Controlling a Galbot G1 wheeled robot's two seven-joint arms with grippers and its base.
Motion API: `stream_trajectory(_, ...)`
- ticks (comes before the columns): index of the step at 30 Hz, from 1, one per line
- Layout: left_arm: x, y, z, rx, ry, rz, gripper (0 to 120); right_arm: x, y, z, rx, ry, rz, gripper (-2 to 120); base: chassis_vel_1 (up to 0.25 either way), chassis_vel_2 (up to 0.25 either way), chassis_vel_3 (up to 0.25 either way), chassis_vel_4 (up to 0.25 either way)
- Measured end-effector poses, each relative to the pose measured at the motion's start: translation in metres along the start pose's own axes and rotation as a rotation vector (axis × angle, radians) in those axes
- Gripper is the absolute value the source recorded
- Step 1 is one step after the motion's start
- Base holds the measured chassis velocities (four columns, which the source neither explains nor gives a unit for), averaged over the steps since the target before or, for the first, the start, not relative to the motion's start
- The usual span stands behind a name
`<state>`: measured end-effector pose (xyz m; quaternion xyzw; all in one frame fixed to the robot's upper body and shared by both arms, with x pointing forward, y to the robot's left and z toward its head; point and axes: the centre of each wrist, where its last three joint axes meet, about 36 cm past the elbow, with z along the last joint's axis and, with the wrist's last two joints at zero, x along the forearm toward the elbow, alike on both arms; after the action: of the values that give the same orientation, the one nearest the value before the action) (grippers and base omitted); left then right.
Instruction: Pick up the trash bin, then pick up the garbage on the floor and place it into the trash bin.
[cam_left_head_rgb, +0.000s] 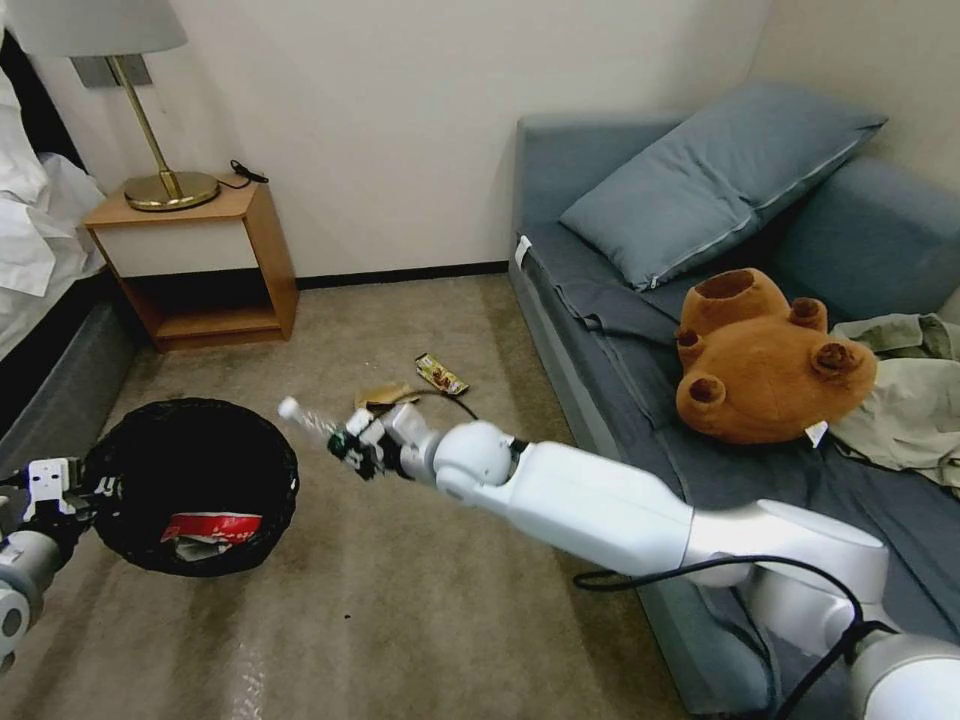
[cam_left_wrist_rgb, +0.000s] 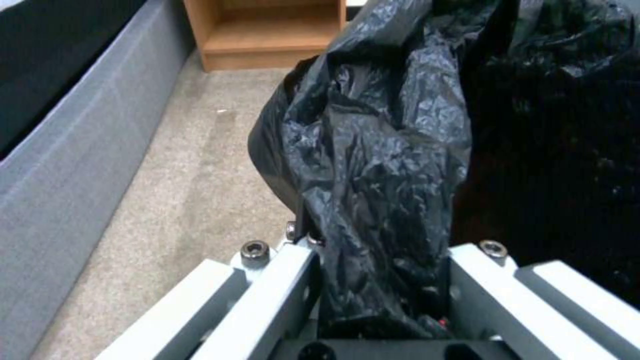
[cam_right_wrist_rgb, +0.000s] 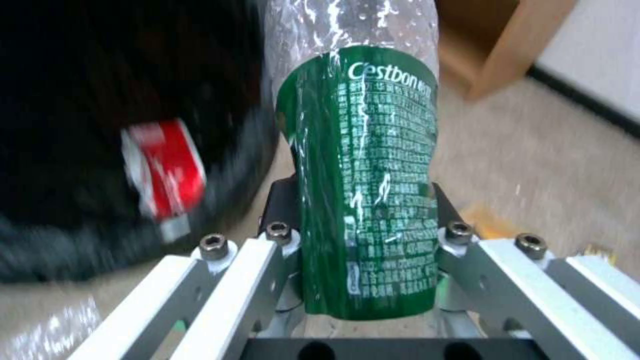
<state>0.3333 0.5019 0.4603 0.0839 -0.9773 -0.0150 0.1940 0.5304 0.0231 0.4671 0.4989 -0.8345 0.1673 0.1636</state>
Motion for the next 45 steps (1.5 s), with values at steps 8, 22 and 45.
stream_trajectory(8,-0.004,-0.015,0.007,0.018,-0.004,0.02,4,0.022,0.012,-0.066,0.032,-0.106,-0.071,22,0.0,0.0,0.0,0.0)
stream_trajectory(22,0.002,-0.029,0.012,0.032,-0.013,0.037,4,-0.045,0.075,-0.04,0.096,-0.065,-0.142,22,0.0,0.0,0.0,0.0)
stream_trajectory(45,0.002,-0.027,0.016,0.039,-0.013,0.037,4,-0.063,0.105,-0.036,0.109,-0.087,-0.109,76,0.0,0.0,0.0,0.0)
